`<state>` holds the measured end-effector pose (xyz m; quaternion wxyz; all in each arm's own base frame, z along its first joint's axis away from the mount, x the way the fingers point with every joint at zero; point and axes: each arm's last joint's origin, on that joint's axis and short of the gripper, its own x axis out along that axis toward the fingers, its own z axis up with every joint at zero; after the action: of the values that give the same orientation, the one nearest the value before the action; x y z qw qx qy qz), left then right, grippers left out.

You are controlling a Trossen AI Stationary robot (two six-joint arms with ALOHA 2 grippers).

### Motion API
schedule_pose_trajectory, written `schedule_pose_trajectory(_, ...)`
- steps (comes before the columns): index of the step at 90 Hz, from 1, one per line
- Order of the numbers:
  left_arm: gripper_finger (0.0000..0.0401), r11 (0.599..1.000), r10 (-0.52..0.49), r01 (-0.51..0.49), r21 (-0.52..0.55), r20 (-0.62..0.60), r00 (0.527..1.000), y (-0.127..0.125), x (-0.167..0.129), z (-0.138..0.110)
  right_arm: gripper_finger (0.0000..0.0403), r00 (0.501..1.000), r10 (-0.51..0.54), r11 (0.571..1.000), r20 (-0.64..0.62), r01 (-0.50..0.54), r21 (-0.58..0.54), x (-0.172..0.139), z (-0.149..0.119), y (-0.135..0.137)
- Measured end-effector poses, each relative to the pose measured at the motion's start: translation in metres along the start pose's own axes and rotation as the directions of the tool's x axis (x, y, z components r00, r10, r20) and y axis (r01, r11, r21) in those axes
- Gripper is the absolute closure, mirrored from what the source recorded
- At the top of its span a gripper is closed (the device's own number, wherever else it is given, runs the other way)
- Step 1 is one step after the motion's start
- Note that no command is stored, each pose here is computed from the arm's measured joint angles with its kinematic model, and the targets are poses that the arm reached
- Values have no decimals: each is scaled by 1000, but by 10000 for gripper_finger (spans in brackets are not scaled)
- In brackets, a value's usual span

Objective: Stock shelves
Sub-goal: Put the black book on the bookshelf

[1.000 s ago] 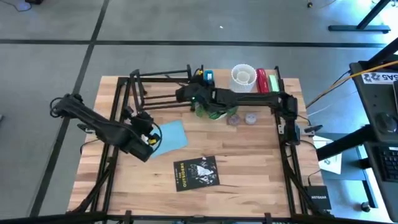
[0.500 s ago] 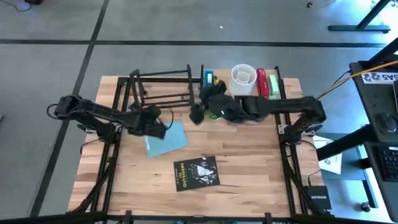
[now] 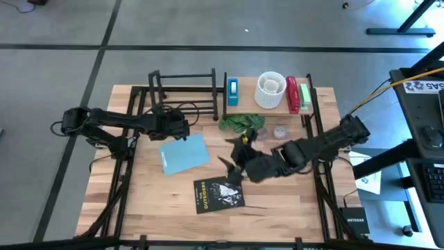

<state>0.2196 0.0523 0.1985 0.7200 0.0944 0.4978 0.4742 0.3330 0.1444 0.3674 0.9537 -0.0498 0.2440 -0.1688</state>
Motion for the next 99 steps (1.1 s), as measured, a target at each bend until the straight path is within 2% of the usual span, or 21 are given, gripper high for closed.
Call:
schedule_pose_trajectory(9,401,999,-38,38,6,-3,999,-1,-15,-2,133,992,108,991,-66,-113,-78,-4,-19,16)
schedule_pose_trajectory(17,401,996,-86,86,-10,35,996,-2,-38,2,133,960,239,959,-145,-257,-122,-5,-41,32)
schedule_pose_trajectory(25,401,990,-137,140,-24,87,987,-5,-63,5,133,901,364,906,-236,-401,-133,-3,-68,47)
schedule_pose_trajectory(35,401,951,-294,306,-52,159,942,-16,-98,7,133,809,462,811,-364,-551,-197,4,-107,65)
schedule_pose_trajectory(42,401,878,-453,476,-44,244,858,-34,-122,3,133,778,468,767,-420,-594,-245,9,-132,80)
schedule_pose_trajectory(50,401,751,-629,660,18,324,707,-62,-144,-6,133,763,455,727,-460,-616,-304,18,-155,100)
schedule_pose_trajectory(58,401,638,-731,767,75,372,572,-89,-158,-16,133,794,409,726,-449,-582,-367,30,-173,118)
schedule_pose_trajectory(64,401,600,-755,793,103,401,519,-109,-161,-21,133,832,359,738,-423,-531,-416,38,-182,129)
schedule_pose_trajectory(73,401,609,-753,782,133,406,517,-136,-153,-23,133,877,265,749,-400,-448,-487,52,-193,138)
schedule_pose_trajectory(89,401,680,-716,726,108,313,624,-175,-113,-28,133,898,229,753,-374,-407,-516,73,-207,158)
schedule_pose_trajectory(93,401,676,-725,730,103,269,634,-182,-103,-30,133,913,195,762,-359,-371,-530,79,-211,163)
schedule_pose_trajectory(99,401,651,-751,752,102,230,619,-193,-96,-33,133,938,139,775,-318,-303,-555,82,-211,170)
